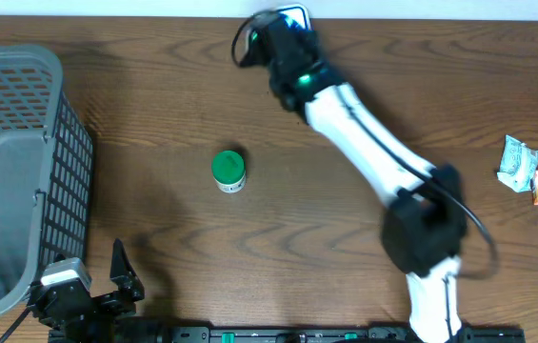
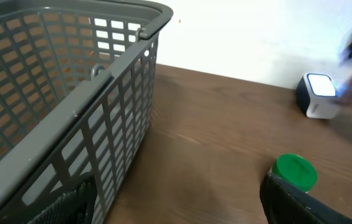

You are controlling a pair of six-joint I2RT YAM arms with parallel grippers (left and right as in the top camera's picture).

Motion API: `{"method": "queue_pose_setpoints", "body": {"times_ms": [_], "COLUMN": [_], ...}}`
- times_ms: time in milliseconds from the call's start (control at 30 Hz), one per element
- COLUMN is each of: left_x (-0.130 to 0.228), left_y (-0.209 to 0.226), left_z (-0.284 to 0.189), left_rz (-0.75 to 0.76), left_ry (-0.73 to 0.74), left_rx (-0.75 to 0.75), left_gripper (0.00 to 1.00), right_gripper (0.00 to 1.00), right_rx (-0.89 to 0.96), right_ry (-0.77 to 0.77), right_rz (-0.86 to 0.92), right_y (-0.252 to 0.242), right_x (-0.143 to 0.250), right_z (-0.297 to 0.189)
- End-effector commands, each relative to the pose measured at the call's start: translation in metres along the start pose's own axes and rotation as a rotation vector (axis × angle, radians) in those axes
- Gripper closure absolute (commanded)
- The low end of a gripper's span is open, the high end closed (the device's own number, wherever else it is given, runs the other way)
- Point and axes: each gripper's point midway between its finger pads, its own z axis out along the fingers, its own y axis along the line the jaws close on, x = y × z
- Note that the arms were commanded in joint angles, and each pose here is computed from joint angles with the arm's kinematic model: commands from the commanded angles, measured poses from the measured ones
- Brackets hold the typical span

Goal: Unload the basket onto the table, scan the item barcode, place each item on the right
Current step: 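Carry the Top bar right and drop it by the wipes pack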

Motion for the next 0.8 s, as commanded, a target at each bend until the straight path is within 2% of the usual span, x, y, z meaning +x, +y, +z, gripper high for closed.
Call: {"method": "queue_pose_setpoints", "body": {"times_ms": [0,100,200,367,600,767], "left_x": [-0.001,-0.001,-0.001,-0.001,-0.001,-0.001], "left_y": [0.001,0.001,0.001,0.001,0.001,0.001], "left_z": [-0.001,-0.001,-0.001,-0.001,-0.001,-0.001], "left_rz": [0.016,0.016,0.017,0.017,0.017,0.017], "left_ry": [-0.007,-0.007,-0.007,-0.007,-0.006,-0.006], "left_rx": [-0.003,-0.003,-0.003,-0.003,-0.003,-0.003], "left_gripper": [0.16,0.16,0.16,0.16,0.16,0.16], "right_gripper": [0.99,0.99,0.99,0.99,0.99,0.99], "right_rx": [0.104,0.163,0.194,0.184,0.148,0.157], "right_ry": [0.038,0.125,0.251,0.410,0.584,0.732], "right_rz": [0.250,0.390,0.541,0.802,1.023,1.163], "right_y": [-0.080,-0.110,-0.129,-0.125,-0.088,-0.042], "right_x": [0.065,0.120,0.199,0.307,0.401,0.457], "right_z": [-0.050,-0.067,-0.078,-0.078,-0.069,-0.057]}}
